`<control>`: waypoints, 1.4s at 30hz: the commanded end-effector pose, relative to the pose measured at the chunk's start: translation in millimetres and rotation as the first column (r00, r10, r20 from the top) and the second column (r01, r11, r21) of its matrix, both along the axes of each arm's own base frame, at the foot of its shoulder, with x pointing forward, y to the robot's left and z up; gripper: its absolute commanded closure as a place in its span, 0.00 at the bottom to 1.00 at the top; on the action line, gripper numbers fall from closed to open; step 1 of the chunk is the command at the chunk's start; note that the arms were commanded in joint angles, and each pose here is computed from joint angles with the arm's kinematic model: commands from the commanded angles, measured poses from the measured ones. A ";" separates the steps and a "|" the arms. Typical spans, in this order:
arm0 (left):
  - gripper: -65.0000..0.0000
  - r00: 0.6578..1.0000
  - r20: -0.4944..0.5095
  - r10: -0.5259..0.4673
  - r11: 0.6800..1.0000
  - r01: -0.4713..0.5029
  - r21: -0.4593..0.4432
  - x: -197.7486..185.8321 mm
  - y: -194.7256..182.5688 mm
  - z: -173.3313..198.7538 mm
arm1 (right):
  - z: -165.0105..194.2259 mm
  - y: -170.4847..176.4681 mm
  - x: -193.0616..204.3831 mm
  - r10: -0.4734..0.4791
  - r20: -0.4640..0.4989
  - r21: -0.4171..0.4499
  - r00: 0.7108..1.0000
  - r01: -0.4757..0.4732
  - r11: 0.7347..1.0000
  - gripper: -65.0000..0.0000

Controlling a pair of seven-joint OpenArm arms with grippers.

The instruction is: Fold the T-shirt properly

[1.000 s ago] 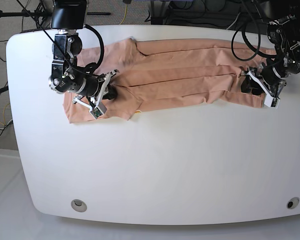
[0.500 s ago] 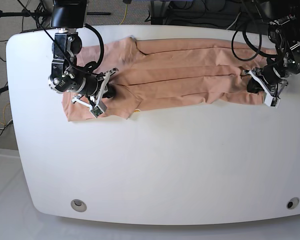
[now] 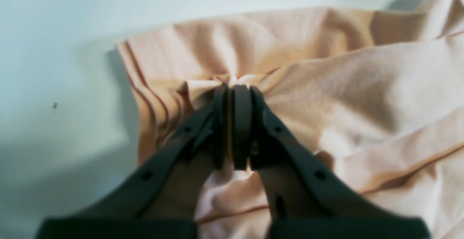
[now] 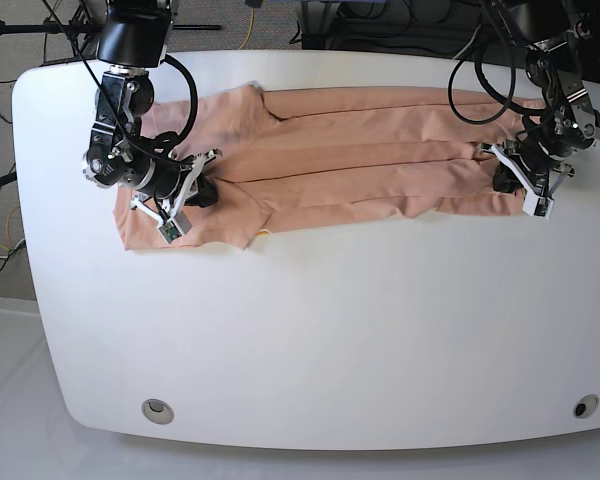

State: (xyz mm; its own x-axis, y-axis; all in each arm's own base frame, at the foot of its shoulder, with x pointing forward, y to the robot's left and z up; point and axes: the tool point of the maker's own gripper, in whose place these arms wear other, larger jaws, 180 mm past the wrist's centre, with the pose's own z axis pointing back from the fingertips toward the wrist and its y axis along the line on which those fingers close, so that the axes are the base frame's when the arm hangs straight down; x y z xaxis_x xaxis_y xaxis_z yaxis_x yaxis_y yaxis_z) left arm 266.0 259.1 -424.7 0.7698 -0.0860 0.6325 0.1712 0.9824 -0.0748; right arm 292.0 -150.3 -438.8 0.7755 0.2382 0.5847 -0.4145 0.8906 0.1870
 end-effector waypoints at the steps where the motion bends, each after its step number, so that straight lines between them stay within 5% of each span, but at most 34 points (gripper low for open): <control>1: 1.00 0.995 -0.096 0.002 0.998 0.005 0.069 -16.6 10.5 -14.6 | -37.1 -31.8 -34.1 -0.024 -0.184 -0.196 0.983 -0.013 0.981 1.00; 9: 1.00 0.997 -0.073 -0.004 0.990 0.015 0.139 -4.5 16.8 -11.5 | -47.0 -29.1 -27.6 -0.043 -0.181 -0.213 0.983 0.003 0.977 1.00; 32: 1.00 1.000 -0.016 0.015 0.999 -0.014 0.038 56.4 0.2 -29.4 | -29.5 -26.6 22.8 -0.079 -0.123 -0.190 0.989 0.054 0.980 1.00; 42: 1.00 1.000 0.012 0.005 0.999 -0.006 0.042 71.7 1.1 -17.8 | -25.5 -34.7 30.8 -0.166 -0.105 -0.201 0.981 0.142 0.969 1.00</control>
